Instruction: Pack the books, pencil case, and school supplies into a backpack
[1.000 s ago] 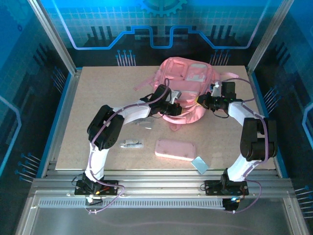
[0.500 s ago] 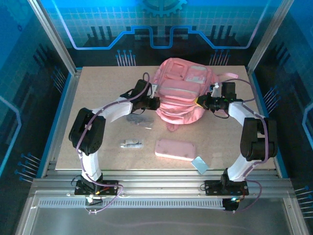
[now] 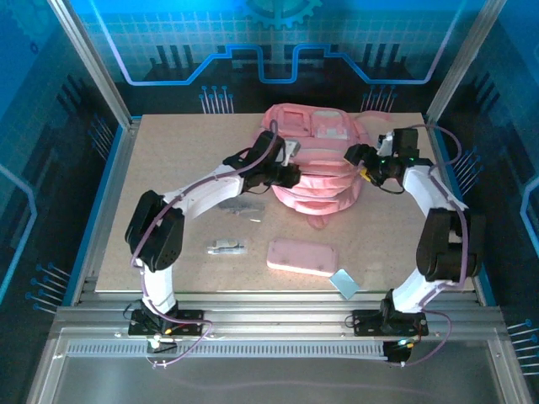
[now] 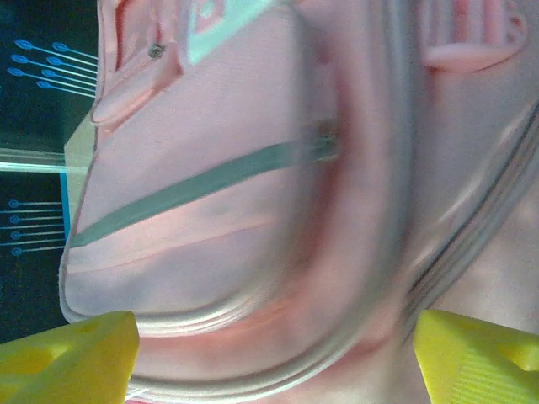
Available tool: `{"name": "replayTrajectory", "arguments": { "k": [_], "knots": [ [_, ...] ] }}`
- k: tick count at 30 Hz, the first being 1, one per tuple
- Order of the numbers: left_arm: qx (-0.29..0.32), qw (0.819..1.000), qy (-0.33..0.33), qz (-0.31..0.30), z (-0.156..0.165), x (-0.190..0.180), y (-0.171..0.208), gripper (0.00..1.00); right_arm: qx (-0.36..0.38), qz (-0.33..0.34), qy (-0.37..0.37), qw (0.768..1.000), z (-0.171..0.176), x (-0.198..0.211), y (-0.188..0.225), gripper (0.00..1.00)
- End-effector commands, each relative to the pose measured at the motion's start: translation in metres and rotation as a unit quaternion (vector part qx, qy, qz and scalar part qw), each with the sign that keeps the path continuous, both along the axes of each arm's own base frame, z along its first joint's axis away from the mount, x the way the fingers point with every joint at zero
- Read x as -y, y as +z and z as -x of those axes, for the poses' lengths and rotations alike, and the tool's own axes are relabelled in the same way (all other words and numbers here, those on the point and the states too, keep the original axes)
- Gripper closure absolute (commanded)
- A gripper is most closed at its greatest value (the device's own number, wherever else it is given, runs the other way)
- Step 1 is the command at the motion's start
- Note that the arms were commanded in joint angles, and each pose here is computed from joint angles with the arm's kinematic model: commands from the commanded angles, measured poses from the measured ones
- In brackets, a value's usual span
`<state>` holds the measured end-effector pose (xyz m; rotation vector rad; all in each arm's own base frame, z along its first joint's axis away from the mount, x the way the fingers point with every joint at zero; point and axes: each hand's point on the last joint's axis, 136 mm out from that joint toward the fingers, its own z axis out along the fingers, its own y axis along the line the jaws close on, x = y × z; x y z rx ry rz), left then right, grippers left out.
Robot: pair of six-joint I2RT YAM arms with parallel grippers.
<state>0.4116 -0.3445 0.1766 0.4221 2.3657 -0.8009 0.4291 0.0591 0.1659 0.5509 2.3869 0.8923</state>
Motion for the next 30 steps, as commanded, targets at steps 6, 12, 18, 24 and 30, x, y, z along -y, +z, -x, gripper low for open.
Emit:
{"name": "replayTrajectory", "arguments": {
  "k": [6,12,18,24,30],
  "knots": [
    [0.01,0.996,-0.057,0.066,0.004,0.056,0.044,1.0,0.011,-0.079,-0.017,0.997,0.045,-0.024,0.033,0.16],
    [0.002,0.996,-0.068,0.061,0.017,0.062,0.036,1.0,0.003,-0.142,-0.002,0.99,0.033,-0.068,0.027,0.18],
    [-0.006,0.994,-0.073,0.085,0.027,0.066,0.035,1.0,-0.047,-0.135,-0.045,0.989,0.022,-0.081,-0.028,0.38],
    [-0.01,0.998,-0.036,0.047,0.03,0.034,0.016,1.0,-0.022,-0.14,-0.109,0.984,0.017,-0.056,-0.04,1.0],
    [-0.015,0.994,0.105,-0.026,-0.005,-0.066,-0.029,1.0,0.003,-0.102,-0.1,0.99,0.028,-0.044,-0.017,1.0]
  ]
}}
